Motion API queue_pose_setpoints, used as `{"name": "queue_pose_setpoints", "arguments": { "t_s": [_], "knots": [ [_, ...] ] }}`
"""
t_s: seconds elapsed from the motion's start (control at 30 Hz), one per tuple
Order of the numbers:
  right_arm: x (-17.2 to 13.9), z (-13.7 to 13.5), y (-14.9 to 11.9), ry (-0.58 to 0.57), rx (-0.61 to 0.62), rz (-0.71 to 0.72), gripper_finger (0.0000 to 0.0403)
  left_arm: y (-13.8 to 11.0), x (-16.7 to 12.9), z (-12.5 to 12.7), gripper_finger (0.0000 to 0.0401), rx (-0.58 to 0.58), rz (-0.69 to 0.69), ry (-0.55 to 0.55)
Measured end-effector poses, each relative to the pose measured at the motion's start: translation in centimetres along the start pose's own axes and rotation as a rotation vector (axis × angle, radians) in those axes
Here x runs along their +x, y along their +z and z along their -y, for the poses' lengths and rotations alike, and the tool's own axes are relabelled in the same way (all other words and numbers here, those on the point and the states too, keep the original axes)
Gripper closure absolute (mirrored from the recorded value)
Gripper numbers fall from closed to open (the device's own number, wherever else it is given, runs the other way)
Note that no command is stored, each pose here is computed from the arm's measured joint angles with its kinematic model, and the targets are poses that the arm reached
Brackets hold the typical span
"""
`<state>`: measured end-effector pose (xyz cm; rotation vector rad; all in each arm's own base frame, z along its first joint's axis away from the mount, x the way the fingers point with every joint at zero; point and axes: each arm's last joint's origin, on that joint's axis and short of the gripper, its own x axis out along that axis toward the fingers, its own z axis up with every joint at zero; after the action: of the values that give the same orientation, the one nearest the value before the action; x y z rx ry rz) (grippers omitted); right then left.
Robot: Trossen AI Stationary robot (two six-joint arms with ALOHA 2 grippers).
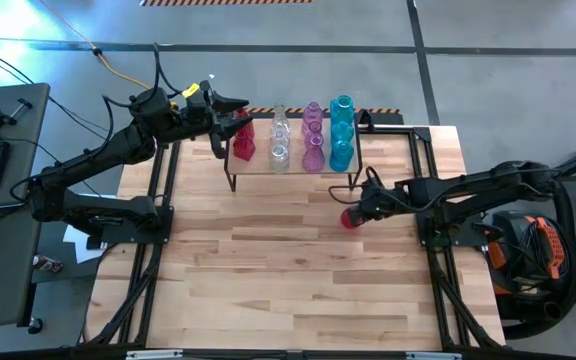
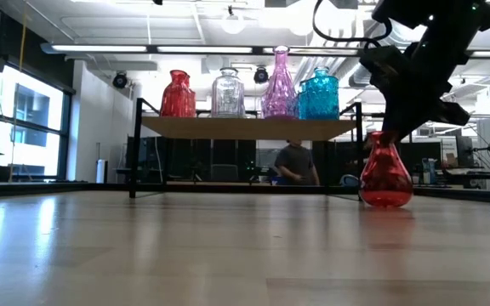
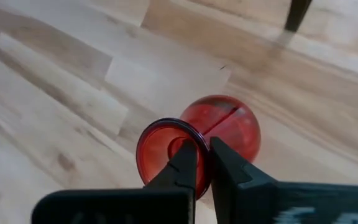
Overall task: Sort vases onto shelf
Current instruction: Put the red vase on the shelf aligned with the other red vases
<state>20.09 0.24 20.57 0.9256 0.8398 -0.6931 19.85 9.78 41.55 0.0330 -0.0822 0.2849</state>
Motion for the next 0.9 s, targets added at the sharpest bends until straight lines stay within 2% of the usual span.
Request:
{"name": "queue_pose_setpoints", "arguments": {
  "t_s": [0.3,0.63,0.77,0.9],
  "knots": [
    [-0.6,-1.1,0.4,0.084,0.017,-0.024,0.0402,0.0,0.0,0.0,0.0207,0.000,0.000,0.000],
    [-4.5,-4.7,2.8,0.247,0.011,0.036,0.0402,0.0,0.0,0.0,0.0207,0.001,0.000,0.000],
    [-6.1,-5.9,3.6,0.303,0.016,0.065,0.0403,0.0,0.0,0.0,0.0207,0.061,0.004,0.001],
    [-7.0,-7.0,4.3,0.335,0.021,0.086,0.0403,0.0,0.0,0.0,0.0207,0.042,0.001,0.001]
  ]
}}
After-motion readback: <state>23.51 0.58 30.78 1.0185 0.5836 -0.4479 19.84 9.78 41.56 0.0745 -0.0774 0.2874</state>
